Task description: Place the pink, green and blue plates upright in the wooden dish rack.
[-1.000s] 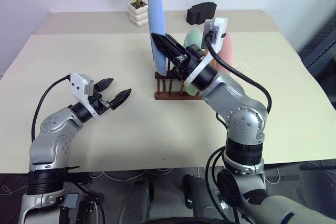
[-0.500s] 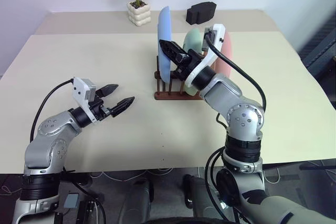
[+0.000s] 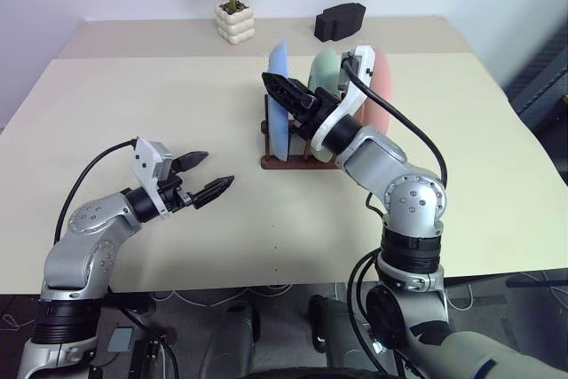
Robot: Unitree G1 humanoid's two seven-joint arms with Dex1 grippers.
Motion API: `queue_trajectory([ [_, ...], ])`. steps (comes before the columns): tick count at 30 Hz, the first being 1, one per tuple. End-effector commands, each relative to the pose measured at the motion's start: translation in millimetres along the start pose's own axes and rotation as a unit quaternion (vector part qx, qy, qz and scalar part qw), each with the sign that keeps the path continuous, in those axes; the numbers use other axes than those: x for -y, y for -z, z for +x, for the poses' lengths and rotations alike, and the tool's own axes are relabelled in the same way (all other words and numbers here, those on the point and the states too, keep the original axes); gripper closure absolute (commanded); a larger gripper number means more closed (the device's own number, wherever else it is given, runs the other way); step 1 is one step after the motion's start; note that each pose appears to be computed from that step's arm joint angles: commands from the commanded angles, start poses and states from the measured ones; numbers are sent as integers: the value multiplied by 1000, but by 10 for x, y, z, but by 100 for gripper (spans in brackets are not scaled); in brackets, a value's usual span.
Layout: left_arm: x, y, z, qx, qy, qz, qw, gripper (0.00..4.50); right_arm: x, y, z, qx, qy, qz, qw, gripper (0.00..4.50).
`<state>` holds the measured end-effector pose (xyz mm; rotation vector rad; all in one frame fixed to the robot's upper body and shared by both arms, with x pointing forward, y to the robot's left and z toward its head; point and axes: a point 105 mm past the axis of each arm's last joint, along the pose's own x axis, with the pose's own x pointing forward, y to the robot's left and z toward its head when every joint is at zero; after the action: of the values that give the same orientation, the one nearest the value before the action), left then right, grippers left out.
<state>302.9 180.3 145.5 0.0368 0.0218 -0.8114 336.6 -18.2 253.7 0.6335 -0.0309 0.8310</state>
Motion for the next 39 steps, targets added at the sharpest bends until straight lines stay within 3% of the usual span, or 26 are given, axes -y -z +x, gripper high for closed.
queue_trajectory([
  [1,49,-91,18,12,10,21,1000,0,-83,-54,-5,10,-18,0,1000,41],
  [2,51,-89,20,12,10,21,1000,0,-83,-55,-6,10,-18,-2,1000,2],
  [19,78,-60,47,13,16,17,1000,0,-269,-317,-20,28,-49,-158,986,2],
  [22,82,-57,55,14,17,17,1000,0,-375,-428,-46,26,-65,-275,959,2],
  [27,93,-41,76,14,17,18,1000,0,-419,-702,-183,51,-66,-450,889,2],
  [34,32,-6,138,16,1,22,1000,0,-54,-1237,-908,52,-3,-538,841,2],
  [39,-9,47,200,16,-4,23,1000,0,292,-1320,-1509,17,54,-508,860,2],
])
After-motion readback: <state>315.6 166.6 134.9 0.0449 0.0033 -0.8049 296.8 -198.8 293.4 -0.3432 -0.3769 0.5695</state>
